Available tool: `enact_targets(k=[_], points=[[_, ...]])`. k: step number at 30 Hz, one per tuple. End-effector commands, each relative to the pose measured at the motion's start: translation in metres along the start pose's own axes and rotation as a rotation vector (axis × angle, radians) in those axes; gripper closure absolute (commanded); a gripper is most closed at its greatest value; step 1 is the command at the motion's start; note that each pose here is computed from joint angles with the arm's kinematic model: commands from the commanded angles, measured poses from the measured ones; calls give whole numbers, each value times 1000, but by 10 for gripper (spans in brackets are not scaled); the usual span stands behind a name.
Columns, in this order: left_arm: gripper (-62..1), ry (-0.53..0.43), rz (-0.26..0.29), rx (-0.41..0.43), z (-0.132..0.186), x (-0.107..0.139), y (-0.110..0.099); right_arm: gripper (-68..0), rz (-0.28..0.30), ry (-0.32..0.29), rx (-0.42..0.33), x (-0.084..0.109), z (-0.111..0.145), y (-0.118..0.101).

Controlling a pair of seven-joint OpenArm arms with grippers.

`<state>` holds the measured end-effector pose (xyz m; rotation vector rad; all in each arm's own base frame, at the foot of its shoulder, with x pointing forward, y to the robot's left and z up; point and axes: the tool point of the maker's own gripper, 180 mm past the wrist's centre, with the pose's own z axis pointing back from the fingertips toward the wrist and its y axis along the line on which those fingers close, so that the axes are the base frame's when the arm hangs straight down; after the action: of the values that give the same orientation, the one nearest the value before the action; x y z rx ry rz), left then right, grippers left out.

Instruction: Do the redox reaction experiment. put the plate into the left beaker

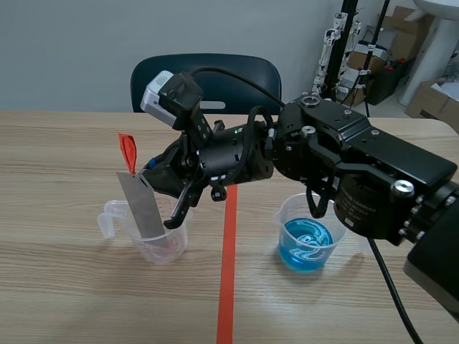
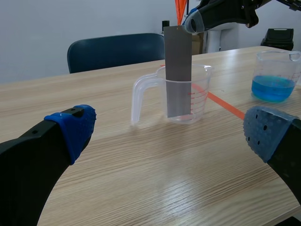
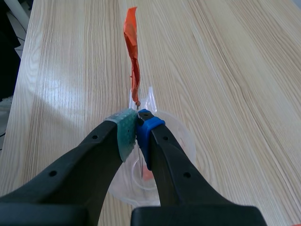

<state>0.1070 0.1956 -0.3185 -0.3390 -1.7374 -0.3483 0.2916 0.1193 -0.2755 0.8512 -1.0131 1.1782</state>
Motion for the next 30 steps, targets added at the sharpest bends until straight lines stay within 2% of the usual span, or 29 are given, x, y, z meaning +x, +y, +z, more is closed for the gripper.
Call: enact_targets(k=[1,2,3,4,6,7,30], points=[[-623,-43,-3,1,2,9,1,-48,32,-31,5,13,1,-3],[-623,-43,-3,1,2,9,1,-118,44,-23,2,12,1,-3],[-623,-43,-3,1,2,9,1,-224,57,-12,-1,10,1,-4],[-623,-43,-3,1,2,9,1,-380,68,-12,-4,10,1,-4],[-623,-43,-3,1,2,9,1,-633,71,-17,-4,10,1,-4],[-623,-43,-3,1,2,9,1,-679,72,-19,-4,11,1,-4],[-623,-43,-3,1,2,9,1,-679,91,-13,-9,11,1,-6]])
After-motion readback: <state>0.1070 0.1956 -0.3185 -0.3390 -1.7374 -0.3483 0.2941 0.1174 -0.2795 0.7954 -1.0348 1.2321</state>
